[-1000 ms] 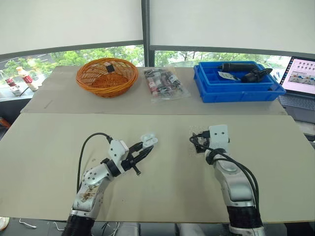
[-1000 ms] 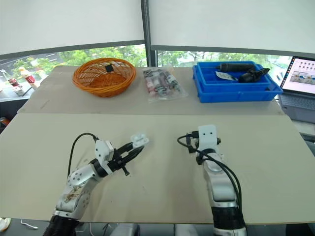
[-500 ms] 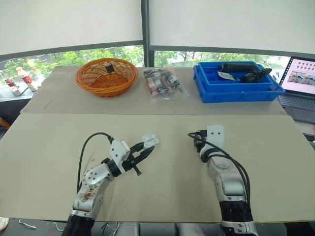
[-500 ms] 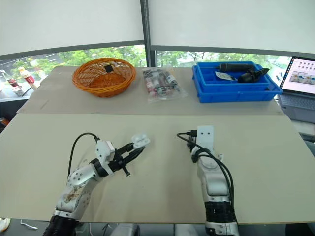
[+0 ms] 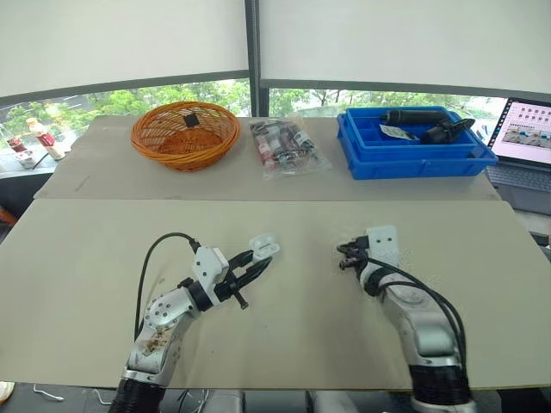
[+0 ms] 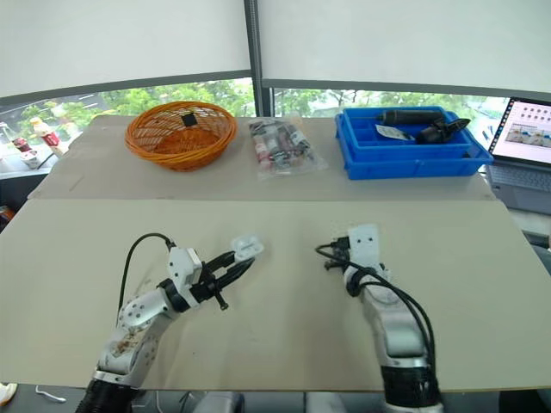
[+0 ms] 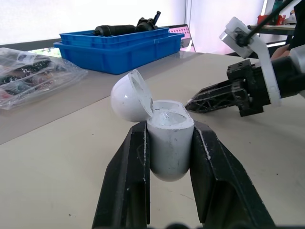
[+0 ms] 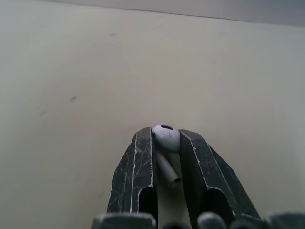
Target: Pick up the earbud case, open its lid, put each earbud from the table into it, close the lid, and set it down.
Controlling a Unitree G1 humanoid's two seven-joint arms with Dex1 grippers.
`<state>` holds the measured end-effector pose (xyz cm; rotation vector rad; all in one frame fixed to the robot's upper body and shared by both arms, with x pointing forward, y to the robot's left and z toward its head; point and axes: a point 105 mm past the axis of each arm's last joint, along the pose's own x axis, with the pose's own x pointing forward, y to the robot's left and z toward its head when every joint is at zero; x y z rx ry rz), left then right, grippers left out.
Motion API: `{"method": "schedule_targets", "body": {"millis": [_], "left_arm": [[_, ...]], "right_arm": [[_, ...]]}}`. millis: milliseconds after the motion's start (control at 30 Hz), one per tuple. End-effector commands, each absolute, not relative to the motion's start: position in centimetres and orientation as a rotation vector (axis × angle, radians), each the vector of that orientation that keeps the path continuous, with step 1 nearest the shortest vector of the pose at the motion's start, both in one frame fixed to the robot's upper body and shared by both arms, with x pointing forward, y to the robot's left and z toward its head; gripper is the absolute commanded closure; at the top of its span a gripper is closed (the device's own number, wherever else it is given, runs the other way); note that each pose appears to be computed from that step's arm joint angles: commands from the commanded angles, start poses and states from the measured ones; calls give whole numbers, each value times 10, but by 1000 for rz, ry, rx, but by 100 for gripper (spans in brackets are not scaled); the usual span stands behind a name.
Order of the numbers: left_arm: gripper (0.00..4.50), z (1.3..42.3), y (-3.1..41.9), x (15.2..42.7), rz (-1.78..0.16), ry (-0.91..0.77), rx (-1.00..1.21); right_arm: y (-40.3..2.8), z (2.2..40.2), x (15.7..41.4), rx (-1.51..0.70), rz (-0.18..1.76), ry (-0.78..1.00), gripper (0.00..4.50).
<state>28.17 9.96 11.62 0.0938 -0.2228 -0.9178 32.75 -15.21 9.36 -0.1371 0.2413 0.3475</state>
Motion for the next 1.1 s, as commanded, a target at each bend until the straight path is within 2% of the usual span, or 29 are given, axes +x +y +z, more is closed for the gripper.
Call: {"method": "schedule_targets", "body": {"millis": [33,167,300,500,567,867,1100], "left_arm": [[389,127,99,273,-924,-259,107],[389,126,102,264,-934,-240,112],[389,126,104,257,-936,-224,119],[389,126,106,247,-950,-198,126],[389,125,107,245,-950,-189,125],[389,126,108,241,-953,-173,123],[389,125,106,240,-955,-167,116]], "right_arm": [[-141,131,302,-263,670,135,418],[-148,139,266,-489,981,134,418],[-170,130,238,-691,1207,245,418],[-220,101,210,-911,1373,475,418],[-228,98,206,-934,1401,506,418],[-236,94,222,-969,1380,502,418],[-235,88,223,-950,1408,557,418]]}}
